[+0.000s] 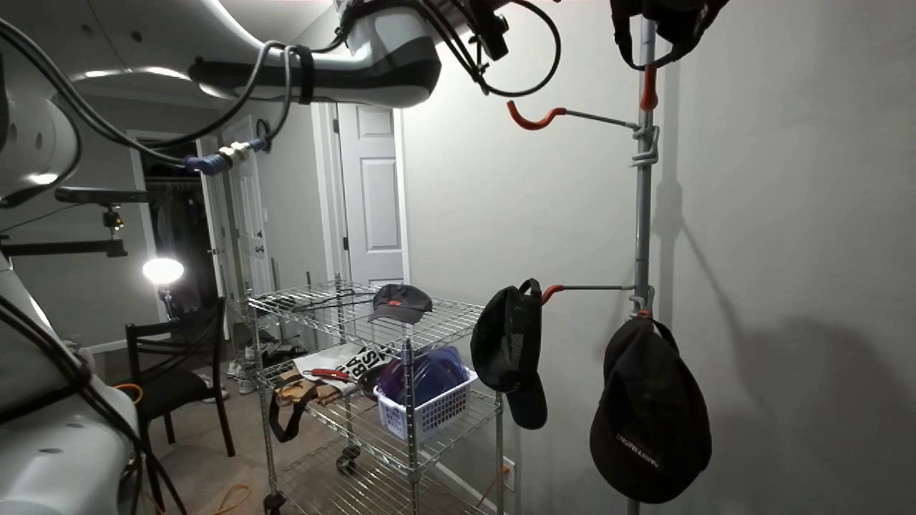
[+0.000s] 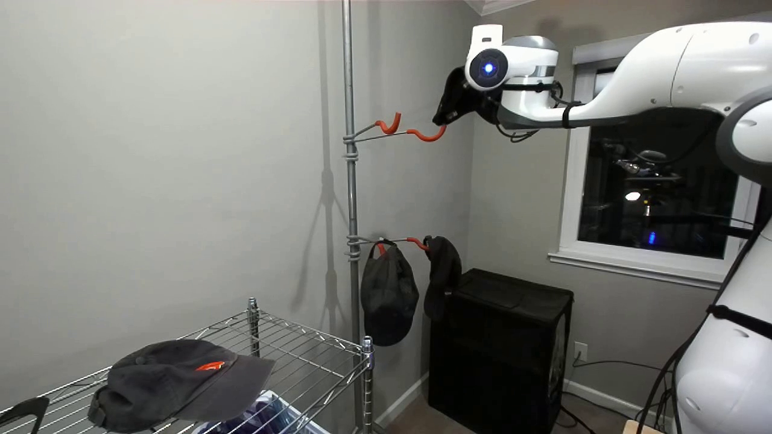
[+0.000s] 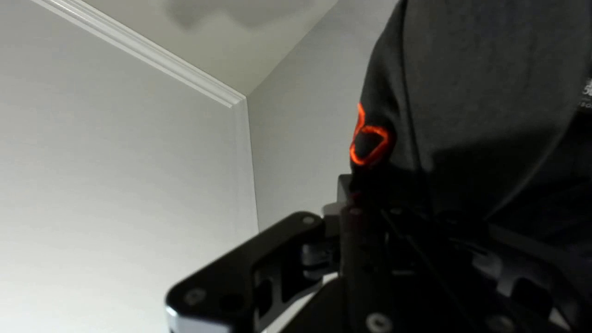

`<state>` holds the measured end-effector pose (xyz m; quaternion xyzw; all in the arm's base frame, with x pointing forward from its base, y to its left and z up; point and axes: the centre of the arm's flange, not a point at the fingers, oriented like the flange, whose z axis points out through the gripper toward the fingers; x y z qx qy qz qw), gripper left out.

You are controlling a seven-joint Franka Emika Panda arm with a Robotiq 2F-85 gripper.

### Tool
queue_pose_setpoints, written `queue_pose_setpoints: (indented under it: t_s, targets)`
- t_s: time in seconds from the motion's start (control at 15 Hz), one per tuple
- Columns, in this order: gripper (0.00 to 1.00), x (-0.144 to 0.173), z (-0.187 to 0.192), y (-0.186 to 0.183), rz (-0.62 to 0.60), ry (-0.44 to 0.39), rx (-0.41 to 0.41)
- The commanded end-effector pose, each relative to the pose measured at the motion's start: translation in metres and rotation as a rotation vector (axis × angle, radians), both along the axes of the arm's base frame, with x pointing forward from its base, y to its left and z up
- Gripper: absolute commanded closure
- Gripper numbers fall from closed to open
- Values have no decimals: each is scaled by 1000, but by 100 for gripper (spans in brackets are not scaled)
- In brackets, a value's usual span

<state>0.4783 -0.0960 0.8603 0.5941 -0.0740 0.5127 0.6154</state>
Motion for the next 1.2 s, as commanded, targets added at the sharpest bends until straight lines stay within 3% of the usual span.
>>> queue_pose_setpoints:
  t_s: [0.0, 0.13, 0.67, 1.13]
  targets:
    - [98, 6, -19, 1, -14, 9, -23]
    - [98, 8, -27, -1, -24, 53, -39]
    - [98, -9, -39, -10, -38, 103, -75]
    - [98, -22, -66, -5, -63, 424, -164]
